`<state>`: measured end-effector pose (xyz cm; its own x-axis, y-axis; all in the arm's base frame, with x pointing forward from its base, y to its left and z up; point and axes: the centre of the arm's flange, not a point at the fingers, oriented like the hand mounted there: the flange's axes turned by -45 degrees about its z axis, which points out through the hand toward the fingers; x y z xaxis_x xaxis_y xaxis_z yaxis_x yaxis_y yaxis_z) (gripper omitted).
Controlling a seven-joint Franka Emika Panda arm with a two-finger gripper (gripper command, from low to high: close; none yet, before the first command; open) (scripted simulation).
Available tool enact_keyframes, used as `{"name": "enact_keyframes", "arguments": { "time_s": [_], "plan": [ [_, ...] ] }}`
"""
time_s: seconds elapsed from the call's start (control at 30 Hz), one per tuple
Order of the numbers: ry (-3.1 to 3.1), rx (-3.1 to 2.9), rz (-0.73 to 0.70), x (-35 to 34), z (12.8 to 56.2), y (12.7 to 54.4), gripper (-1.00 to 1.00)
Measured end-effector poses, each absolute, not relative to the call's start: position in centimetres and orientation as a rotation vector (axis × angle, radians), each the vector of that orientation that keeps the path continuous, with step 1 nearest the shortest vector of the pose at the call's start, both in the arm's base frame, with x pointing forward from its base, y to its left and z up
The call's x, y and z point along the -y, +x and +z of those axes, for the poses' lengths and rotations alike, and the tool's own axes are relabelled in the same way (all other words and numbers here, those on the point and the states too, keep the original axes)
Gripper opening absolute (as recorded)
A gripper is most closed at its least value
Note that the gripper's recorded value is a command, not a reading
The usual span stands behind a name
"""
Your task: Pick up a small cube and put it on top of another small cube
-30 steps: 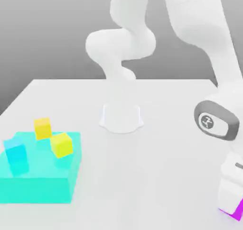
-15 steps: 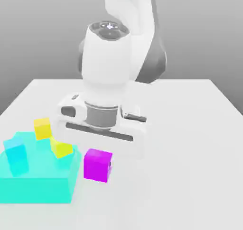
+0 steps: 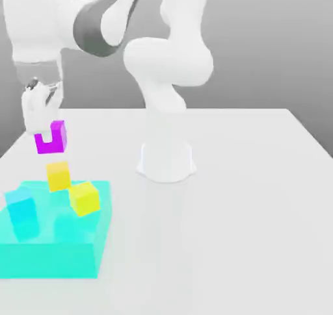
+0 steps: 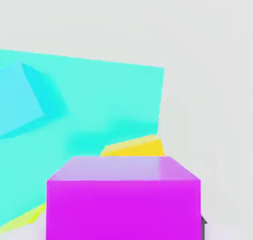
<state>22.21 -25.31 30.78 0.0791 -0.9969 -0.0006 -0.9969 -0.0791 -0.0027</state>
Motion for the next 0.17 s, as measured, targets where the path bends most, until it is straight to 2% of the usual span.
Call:
{"name": "enact_keyframes", "arguments": {
  "time_s": [0.03,0.07,0.17],
  "plan": [
    [-2.303,-2.133,-0.002,25.3,29.68,22.13,-1.0],
    [-2.302,-2.135,-0.002,25.25,28.68,22.04,1.0],
    [-2.302,-2.135,-0.002,25.25,28.68,22.04,1.0]
  ]
}}
